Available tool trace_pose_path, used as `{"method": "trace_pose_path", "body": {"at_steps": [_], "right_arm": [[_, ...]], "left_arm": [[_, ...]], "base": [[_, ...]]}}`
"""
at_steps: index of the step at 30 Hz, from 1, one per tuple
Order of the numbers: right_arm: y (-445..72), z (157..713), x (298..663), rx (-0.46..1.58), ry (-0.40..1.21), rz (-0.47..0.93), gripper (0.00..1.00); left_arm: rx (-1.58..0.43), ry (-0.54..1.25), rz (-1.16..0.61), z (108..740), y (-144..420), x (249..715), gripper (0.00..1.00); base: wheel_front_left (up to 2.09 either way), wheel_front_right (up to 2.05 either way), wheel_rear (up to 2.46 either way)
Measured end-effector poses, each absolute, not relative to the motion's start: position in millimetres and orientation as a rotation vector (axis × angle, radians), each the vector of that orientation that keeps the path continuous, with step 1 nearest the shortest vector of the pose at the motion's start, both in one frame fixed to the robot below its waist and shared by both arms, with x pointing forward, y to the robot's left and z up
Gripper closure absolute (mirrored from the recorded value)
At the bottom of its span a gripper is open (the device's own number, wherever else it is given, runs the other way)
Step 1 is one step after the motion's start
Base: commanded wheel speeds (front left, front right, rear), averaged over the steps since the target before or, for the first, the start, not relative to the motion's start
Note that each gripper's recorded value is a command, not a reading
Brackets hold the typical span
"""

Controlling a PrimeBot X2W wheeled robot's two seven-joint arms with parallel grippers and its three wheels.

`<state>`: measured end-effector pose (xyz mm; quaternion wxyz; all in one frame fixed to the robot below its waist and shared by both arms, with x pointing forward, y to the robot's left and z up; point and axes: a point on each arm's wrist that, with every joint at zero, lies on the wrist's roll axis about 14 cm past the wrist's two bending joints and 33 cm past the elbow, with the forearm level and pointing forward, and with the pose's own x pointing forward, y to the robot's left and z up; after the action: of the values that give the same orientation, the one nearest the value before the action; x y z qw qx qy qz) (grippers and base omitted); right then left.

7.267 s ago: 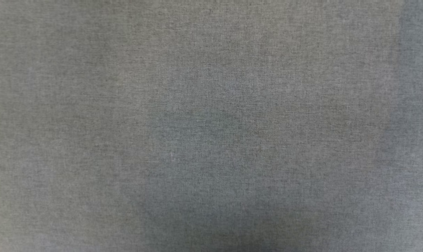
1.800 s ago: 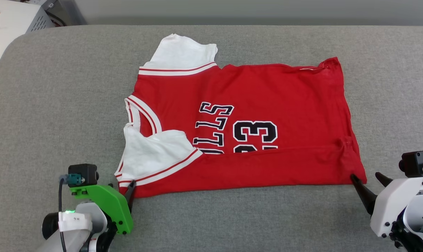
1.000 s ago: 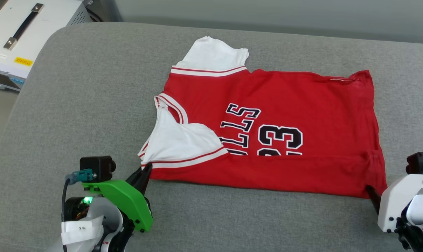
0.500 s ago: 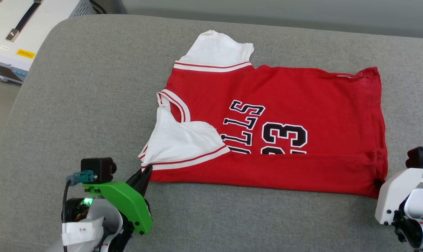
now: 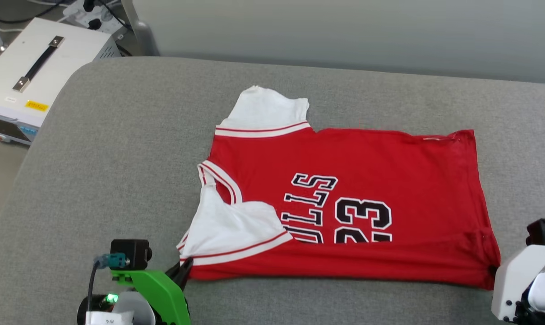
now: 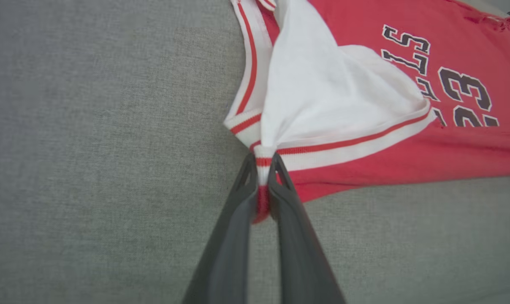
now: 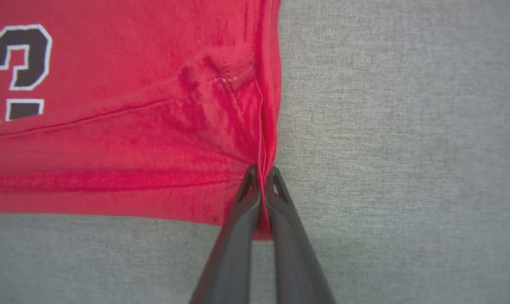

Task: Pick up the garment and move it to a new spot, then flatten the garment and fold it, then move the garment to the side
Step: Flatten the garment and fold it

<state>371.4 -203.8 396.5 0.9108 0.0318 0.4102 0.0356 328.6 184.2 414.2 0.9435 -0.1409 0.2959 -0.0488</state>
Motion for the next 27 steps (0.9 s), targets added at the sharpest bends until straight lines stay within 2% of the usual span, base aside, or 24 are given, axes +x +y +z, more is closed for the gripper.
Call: {"method": "trace_pose_path", "body": {"at_steps": [10,17,18,19,20,21,22,27], "right_arm": [[-223.5,401.3,308.9,0.103,0.912,0.009,1.00],[-223.6,394.0,299.0,0.122,0.928,-0.003,1.00],[-223.4,391.7,298.0,0.125,0.932,-0.004,1.00],[-223.3,390.2,297.3,0.127,0.936,-0.005,1.00],[-222.5,388.7,296.9,0.130,0.936,-0.003,0.87],[-220.9,388.5,297.5,0.134,0.930,0.002,0.55],[-220.5,388.8,298.3,0.138,0.923,0.003,0.00],[-228.3,405.1,314.0,0.107,0.820,-0.001,0.00]], "left_arm": [[-0.291,0.691,-0.144,401.7,173.4,290.1,1.00],[-0.289,0.745,-0.164,389.7,169.0,283.7,1.00],[-0.289,0.753,-0.168,387.1,168.0,282.5,0.98],[-0.289,0.759,-0.169,384.9,167.5,281.6,0.71],[-0.291,0.761,-0.171,383.0,166.6,280.9,0.00],[-0.290,0.760,-0.168,381.7,166.9,280.8,0.00],[-0.289,0.755,-0.167,381.2,167.2,281.2,0.00],[-0.282,0.675,-0.160,389.7,170.4,290.5,0.00]], "base": [[0.00,0.00,0.00],[0.00,0.00,0.00],[0.00,0.00,0.00],[0.00,0.00,0.00],[0.00,0.00,0.00],[0.00,0.00,0.00],[0.00,0.00,0.00],[0.00,0.00,0.00]]}}
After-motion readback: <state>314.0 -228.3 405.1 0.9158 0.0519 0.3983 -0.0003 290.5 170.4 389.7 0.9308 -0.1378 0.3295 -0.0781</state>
